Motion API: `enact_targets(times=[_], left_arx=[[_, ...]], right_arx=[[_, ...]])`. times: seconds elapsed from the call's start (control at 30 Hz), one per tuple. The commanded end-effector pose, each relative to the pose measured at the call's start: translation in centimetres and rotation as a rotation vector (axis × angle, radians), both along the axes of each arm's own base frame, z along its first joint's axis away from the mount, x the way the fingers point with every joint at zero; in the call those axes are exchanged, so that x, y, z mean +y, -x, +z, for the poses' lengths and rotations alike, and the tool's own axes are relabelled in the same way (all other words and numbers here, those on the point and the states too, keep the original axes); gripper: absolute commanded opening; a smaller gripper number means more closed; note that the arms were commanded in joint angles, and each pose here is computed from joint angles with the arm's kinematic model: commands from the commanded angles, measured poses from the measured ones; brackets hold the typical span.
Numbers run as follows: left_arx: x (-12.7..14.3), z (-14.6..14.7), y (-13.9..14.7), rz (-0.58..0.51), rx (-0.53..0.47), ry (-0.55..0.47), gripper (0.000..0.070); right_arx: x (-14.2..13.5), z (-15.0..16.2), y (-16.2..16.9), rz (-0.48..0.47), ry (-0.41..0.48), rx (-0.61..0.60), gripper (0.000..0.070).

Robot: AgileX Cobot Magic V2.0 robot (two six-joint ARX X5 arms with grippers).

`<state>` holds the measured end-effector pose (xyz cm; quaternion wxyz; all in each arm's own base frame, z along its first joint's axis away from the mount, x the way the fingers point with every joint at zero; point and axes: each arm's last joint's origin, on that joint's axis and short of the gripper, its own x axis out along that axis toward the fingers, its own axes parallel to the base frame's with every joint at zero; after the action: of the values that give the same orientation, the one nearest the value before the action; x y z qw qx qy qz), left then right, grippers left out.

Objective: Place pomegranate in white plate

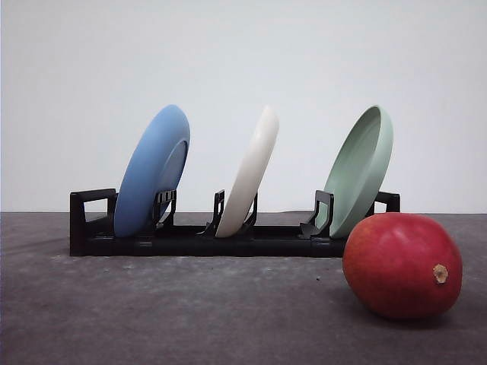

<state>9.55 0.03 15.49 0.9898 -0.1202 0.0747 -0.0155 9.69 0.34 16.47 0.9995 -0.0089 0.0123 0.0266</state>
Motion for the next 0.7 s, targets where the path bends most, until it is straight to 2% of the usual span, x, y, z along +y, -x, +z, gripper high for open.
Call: enact_targets(times=[0.0,0.1,0.27,0.33,0.47,0.57,0.67], left_arx=[[0.0,0.2,-0.1,0.013,-0.04,0.063,0.0],[0.0,0.9,-0.2,0.014,-0.111,0.092,0.0],[0.0,2.2,-0.1,0.007,-0.249,0.088,0.0],[0.0,2.7,0.0,0.005,-0.287,0.087,0.0],[0.0,4.0,0.3,0.005,-0.313,0.088,0.0],[0.0,5.2,0.7,0.006,-0.302,0.087,0.0],[0.0,6.3,1.2,0.009,-0.235,0.089,0.0001]], right_arx=[[0.0,0.4,0.0,0.0,-0.016,-0.047,0.0015],[0.0,1.0,0.0,0.005,-0.032,-0.108,0.0014],[-0.1,2.3,0.2,-0.039,-0.154,-0.243,0.0009],[-0.1,2.8,0.3,-0.031,-0.208,-0.287,0.0009],[-0.2,3.6,0.6,-0.006,-0.33,-0.336,0.0008],[-0.2,4.3,0.8,0.001,-0.398,-0.3,0.0008],[-0.2,5.2,1.1,-0.008,-0.439,-0.229,0.0008]])
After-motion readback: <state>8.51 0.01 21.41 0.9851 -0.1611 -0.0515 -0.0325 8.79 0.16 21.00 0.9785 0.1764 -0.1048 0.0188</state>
